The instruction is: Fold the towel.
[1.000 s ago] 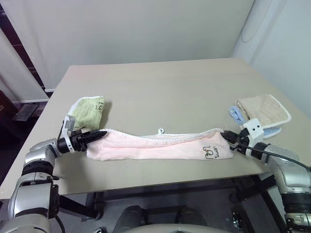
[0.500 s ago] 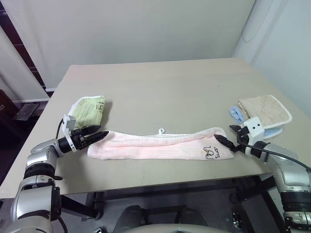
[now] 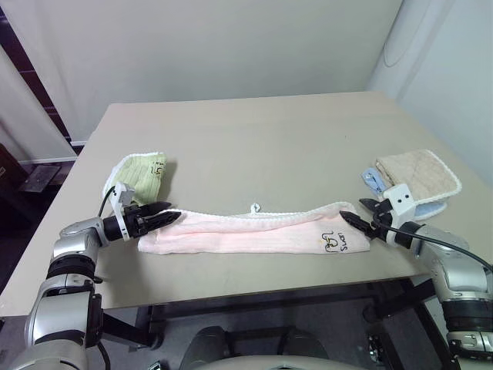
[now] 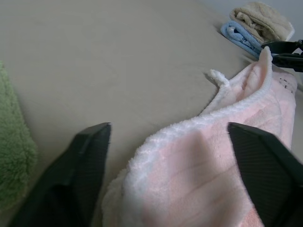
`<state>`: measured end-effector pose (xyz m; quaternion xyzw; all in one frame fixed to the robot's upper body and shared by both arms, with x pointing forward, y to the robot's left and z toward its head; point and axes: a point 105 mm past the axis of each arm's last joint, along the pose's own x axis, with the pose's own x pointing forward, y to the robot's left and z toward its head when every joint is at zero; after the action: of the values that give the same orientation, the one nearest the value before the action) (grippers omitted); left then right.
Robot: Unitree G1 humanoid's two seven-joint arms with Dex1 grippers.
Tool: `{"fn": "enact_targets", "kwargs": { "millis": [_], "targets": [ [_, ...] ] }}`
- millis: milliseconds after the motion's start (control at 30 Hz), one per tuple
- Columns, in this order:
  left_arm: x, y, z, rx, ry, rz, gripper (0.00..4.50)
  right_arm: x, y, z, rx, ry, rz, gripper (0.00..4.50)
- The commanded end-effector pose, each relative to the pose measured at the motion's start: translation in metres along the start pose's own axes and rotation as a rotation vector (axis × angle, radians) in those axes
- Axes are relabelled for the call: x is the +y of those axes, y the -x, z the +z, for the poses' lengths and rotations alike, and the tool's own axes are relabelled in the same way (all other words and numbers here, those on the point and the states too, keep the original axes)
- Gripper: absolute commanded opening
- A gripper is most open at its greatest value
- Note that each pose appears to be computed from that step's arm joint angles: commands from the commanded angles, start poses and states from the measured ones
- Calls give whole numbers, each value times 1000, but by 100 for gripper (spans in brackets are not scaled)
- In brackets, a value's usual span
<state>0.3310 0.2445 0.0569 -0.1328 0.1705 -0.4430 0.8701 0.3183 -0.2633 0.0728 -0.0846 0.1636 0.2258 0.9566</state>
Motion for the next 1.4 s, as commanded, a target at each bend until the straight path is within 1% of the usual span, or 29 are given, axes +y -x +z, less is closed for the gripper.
{"fn": "enact_targets", "kwargs": {
  "millis": [33,100,167,200,233,267,400,667,867,967,1033,1100,1133,1167,1233,1300,1367,1400],
  "targets": [
    [-3,7,16,-4,-29,-32,253,-2,-1,14,-34,36,-3,210],
    [-5,11,14,15,-24,-49,171,-3,-1,13,-29,40,-7,135],
    [-4,13,15,11,-15,-45,102,-6,-1,13,-25,48,-20,135],
    [-4,13,15,10,-15,-45,55,-7,-1,14,-25,50,-23,135],
    [-4,14,16,10,-14,-48,22,-8,-1,15,-27,50,-24,135],
    [-5,15,16,8,-10,-50,7,-9,-1,16,-30,51,-25,135],
    [-7,16,17,10,6,-69,7,-11,-4,18,-39,55,-36,135],
    [3,13,31,-82,-10,17,7,-14,-8,22,-53,66,-62,135],
    [9,12,29,-79,-33,65,7,-15,-10,26,-63,78,-69,135],
    [5,11,25,-60,-41,30,7,-10,-12,27,-66,80,-42,135],
    [6,10,28,-82,-17,39,7,-8,-13,28,-68,76,-31,135],
    [8,10,28,-77,-34,58,7,-4,-13,29,-78,63,-6,135],
    [8,10,27,-71,-40,56,49,-1,-13,30,-80,52,13,135],
    [8,10,27,-70,-38,54,75,1,-13,31,-85,42,27,135],
    [8,12,27,-73,-33,60,142,2,-14,33,-92,24,34,173],
    [13,16,29,-85,-74,109,212,1,-13,34,-93,15,34,227],
    [21,22,38,-143,-75,178,281,-1,-8,39,-118,-10,21,302],
    [22,24,43,-179,-73,189,283,-3,-6,42,-136,-32,12,337]
  ]
}}
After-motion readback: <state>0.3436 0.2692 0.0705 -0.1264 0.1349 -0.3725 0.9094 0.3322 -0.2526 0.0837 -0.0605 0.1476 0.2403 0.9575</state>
